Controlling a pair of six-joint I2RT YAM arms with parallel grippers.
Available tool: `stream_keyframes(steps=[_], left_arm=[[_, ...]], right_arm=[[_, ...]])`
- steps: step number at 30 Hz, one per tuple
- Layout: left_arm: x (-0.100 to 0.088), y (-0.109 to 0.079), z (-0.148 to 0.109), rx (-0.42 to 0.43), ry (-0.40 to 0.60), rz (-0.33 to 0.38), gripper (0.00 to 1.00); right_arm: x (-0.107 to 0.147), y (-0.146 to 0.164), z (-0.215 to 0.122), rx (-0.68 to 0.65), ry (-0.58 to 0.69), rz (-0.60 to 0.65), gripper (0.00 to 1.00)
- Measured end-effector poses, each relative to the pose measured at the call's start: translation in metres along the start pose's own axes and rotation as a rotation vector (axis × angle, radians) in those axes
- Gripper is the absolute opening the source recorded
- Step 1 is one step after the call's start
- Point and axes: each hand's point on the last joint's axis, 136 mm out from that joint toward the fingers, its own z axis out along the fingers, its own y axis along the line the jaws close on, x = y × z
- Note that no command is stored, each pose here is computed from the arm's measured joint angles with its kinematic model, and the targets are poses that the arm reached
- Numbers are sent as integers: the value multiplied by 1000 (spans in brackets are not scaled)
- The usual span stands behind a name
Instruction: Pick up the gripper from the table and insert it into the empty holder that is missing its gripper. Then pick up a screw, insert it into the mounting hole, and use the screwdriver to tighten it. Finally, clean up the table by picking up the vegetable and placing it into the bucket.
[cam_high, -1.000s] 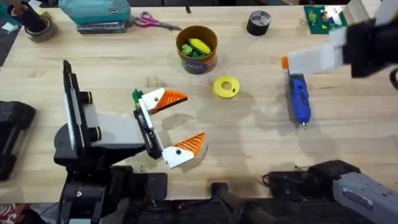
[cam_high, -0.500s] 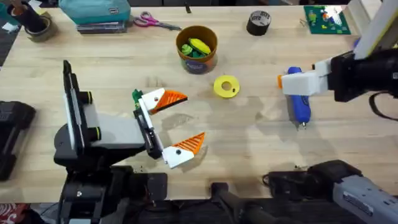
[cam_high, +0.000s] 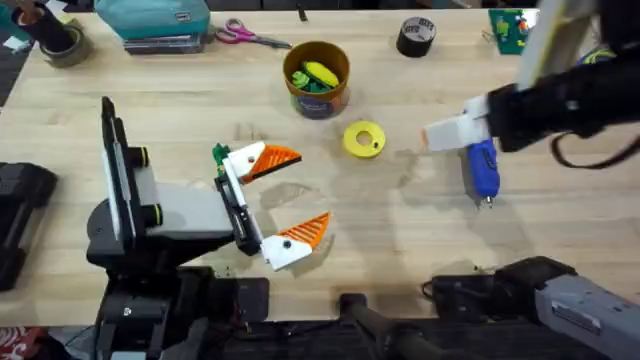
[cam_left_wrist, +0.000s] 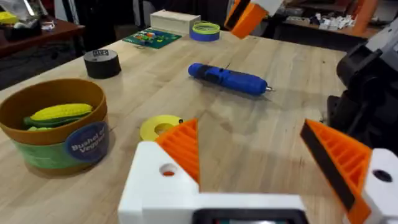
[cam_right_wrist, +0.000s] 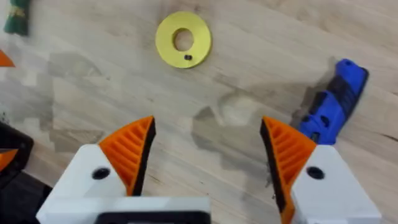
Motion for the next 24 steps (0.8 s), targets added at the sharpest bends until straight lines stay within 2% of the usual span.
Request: stream_keyframes(steps=[6, 16, 24], left_arm=[[0, 0, 0, 0, 0, 0, 985], [0, 0, 0, 0, 0, 0, 985], [0, 0, 0, 0, 0, 0, 985]], right_arm=[[0, 18, 24, -23, 76, -42, 997], [5, 23, 57, 7, 188, -24, 995], [2, 22, 75, 12, 218, -8, 997]])
